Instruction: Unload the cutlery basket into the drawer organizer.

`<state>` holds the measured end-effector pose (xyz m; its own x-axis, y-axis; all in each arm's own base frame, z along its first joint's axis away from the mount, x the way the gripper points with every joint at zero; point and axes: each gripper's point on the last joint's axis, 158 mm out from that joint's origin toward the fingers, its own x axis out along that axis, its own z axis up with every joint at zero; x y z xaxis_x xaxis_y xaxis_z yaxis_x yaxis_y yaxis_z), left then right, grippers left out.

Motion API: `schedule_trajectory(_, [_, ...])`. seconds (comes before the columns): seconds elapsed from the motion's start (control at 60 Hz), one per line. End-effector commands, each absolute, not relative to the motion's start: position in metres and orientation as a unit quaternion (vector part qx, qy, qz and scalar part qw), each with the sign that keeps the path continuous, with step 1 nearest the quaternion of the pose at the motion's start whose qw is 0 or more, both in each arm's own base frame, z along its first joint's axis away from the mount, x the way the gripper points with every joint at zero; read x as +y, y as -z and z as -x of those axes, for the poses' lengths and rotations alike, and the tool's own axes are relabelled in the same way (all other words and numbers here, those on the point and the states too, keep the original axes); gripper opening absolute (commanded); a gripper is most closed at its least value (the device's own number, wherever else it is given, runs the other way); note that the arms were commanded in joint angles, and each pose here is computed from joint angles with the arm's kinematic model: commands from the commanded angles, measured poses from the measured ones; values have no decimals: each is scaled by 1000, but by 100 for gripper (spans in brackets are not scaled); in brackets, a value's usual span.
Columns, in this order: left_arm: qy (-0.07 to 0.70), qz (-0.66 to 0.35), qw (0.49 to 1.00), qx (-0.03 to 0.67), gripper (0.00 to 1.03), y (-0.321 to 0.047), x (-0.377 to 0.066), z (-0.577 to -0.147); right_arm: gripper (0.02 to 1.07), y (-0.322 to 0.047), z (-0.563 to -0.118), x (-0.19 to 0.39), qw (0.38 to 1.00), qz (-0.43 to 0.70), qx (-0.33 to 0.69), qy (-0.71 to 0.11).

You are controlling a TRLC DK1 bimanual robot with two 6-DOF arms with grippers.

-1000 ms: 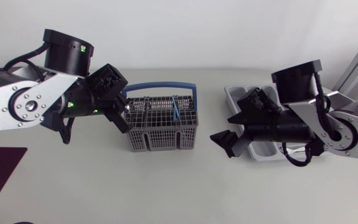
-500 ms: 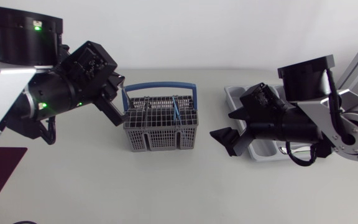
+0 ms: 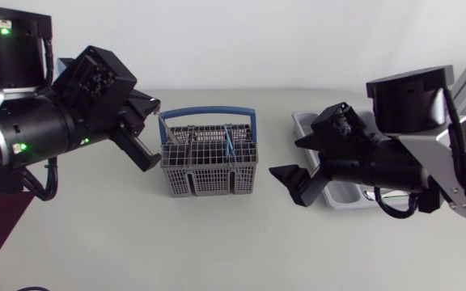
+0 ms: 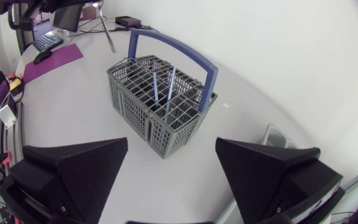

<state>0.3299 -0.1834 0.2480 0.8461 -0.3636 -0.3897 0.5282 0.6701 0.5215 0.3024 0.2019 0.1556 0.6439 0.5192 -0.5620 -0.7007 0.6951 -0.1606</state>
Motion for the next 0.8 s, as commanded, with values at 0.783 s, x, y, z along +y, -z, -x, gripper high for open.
schedule_trajectory(0.783, [376,-129,885,243,11,-224,-241,-314,103,-173,-250,258,863,241,179,-406])
